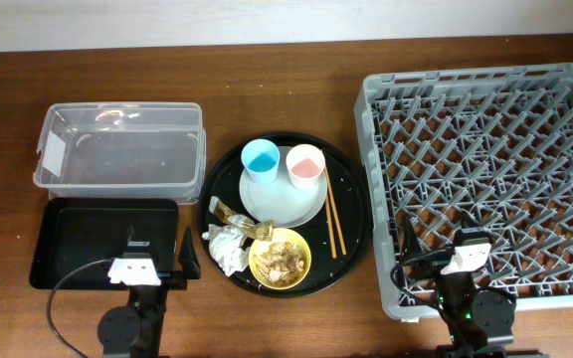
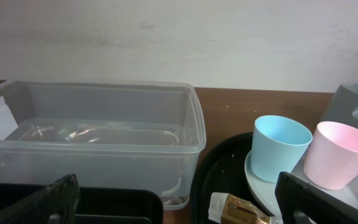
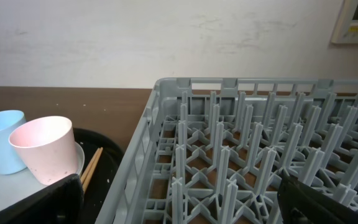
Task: Sort waste into correct bins and load items into the dishwasher rack
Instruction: 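Move the left gripper toward the white napkin on the round tray, then grasp the crumpled white napkin with the left gripper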
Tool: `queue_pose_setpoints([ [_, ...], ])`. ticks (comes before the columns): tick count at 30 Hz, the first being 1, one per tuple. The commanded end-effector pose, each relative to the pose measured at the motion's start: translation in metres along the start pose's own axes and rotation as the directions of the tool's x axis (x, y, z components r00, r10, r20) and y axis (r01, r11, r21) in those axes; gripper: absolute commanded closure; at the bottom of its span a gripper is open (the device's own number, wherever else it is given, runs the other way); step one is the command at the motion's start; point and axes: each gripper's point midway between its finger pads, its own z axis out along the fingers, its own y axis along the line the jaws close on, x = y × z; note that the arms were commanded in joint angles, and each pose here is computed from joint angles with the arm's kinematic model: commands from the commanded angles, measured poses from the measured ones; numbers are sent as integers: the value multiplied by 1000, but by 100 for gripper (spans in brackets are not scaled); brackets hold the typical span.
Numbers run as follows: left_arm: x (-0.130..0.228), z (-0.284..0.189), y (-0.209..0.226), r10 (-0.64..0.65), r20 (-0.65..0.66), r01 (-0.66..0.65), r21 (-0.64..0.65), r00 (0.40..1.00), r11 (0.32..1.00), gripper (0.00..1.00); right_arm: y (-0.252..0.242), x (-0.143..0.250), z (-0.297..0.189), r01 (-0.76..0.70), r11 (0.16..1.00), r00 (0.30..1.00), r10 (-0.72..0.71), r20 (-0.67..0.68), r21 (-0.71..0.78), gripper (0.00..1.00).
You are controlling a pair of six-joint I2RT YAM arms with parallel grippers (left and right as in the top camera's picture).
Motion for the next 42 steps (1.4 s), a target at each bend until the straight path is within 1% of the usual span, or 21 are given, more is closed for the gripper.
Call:
queue_pose_setpoints([
  [1,1,0,1,12,3,-12,-5,1000,1000,0,-1,3,0,-9,1000,1000,9,-4,4,2],
  [5,1,0,0,12,3,-12,2,1000,1000,0,-1,3,0,-9,1000,1000,9,-5,4,2],
  [8,-2,-1,-16,11,6,-11,91,1000,996,0,-1,3,0,-9,1000,1000,9,-5,4,2],
  [10,-6,-5,-18,-37,-14,38,103,999,994,0,-1,3,0,-9,1000,1000,9,-5,4,2],
  [12,-27,-15,-22,-53,-27,55,112,998,992,0,-1,3,0,-9,1000,1000,9,-5,4,2],
  [16,-78,-43,-47,-51,-53,61,223,997,973,0,-1,3,0,-9,1000,1000,9,-5,4,2],
  [19,-108,-55,-54,-56,-151,90,229,987,969,0,-1,3,0,-9,1000,1000,9,-5,4,2],
  [20,-117,-57,-54,-61,-210,107,218,976,970,0,-1,3,0,-9,1000,1000,9,-5,4,2],
  [22,-127,-58,-57,-73,-358,151,195,931,969,0,-1,3,0,-9,1000,1000,9,-5,4,2],
  [23,-130,-56,-58,-81,-452,178,177,888,968,0,-1,3,0,-9,1000,1000,9,-5,4,2],
  [24,-137,-54,-62,-85,-500,202,185,862,962,0,-1,3,0,-9,1000,1000,9,-5,4,2],
  [26,-151,-49,-72,-87,-543,241,218,835,946,0,-1,3,0,-9,1000,1000,9,-5,4,2],
  [27,-151,-45,-71,-89,-559,244,208,824,947,1,-1,3,0,-9,1000,1000,9,-5,4,2],
  [28,-147,-43,-71,-91,-575,249,202,813,947,10,-1,3,0,-9,1000,1000,9,-5,4,2],
  [29,-140,-42,-70,-94,-606,258,190,790,947,32,-1,3,0,-9,1000,1000,9,-5,4,2],
  [31,-114,-46,-61,-108,-690,256,115,715,960,37,-1,3,0,-9,1000,1000,9,-5,4,2],
  [33,-84,-52,-50,-121,-769,234,39,628,971,37,-1,3,0,-9,1000,1000,9,-5,4,2],
  [35,-61,-51,-44,-127,-801,218,5,585,976,37,-1,3,0,-9,1000,1000,9,-5,4,2],
  [39,-18,-50,-39,-150,-845,221,-39,514,975,37,-1,3,0,-9,1000,1000,9,-5,4,1],
  [40,-9,-49,-40,-146,-851,222,-36,505,974,37,-1,3,0,-9,1000,1000,9,-5,4,2],
  [42,3,-44,-46,-113,-853,218,1,509,976,37,-1,3,0,-9,1000,1000,9,-5,4,2],
])
